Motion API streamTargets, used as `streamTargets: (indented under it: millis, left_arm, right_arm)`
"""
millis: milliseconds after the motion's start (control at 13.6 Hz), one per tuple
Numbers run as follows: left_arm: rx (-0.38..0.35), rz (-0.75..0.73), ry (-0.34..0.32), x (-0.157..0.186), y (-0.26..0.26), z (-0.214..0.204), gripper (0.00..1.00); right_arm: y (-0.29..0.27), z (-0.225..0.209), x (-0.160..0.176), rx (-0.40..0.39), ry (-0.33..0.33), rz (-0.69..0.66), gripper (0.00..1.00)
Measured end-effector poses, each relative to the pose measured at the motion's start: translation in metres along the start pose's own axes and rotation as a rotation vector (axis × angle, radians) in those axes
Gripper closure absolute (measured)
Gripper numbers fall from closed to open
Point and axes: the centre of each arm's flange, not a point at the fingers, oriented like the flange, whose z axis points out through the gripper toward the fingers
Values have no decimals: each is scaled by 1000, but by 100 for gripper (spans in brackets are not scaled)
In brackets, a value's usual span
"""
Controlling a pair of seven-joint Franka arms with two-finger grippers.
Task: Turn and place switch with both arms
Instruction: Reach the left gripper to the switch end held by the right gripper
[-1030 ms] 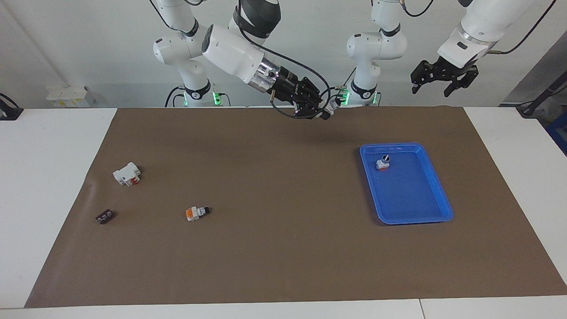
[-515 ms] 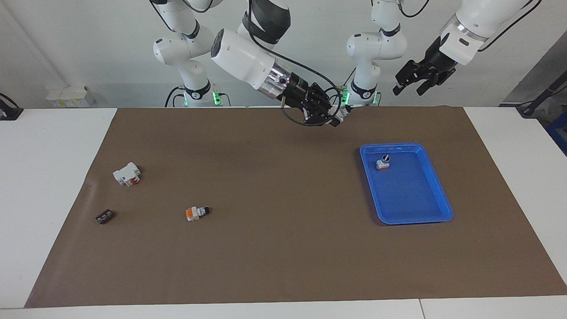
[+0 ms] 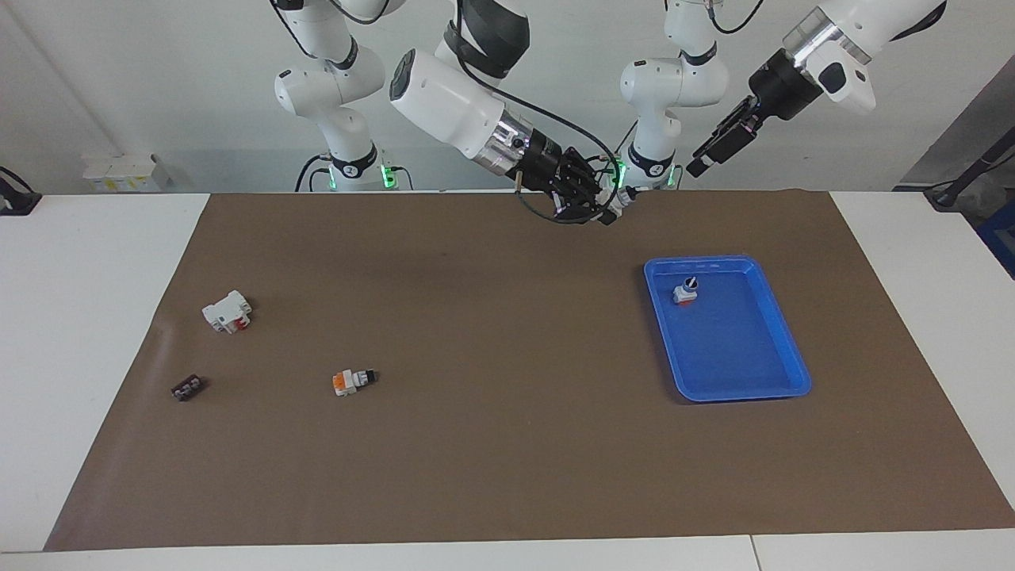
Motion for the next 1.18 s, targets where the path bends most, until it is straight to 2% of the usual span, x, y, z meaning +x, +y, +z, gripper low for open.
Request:
streamTargets:
  millis: [147,368,662,957,1104,1177]
  left_arm:
    - [-32,-231,-15,-1,6,1,42]
    - [-90,-543,-75,1,17,2,42]
    - [-207,-836,-161,14,31,1,43]
    - [-164,-1023,-215,19,27,21,43]
    - [-133,-1056,-230,14,24,34,39]
    - [-119,-1062,-230,9,22,40,31]
  right_arm:
    - [1,3,1,-5,2,0,67]
    - [1,3,1,-4,3,0,67]
    - [1,4,1,-5,4,1,67]
    - [1,4,2,-5,4,1,67]
    - [0,4,2,-5,4,2,67]
    - [0,4,2,-5,4,2,67]
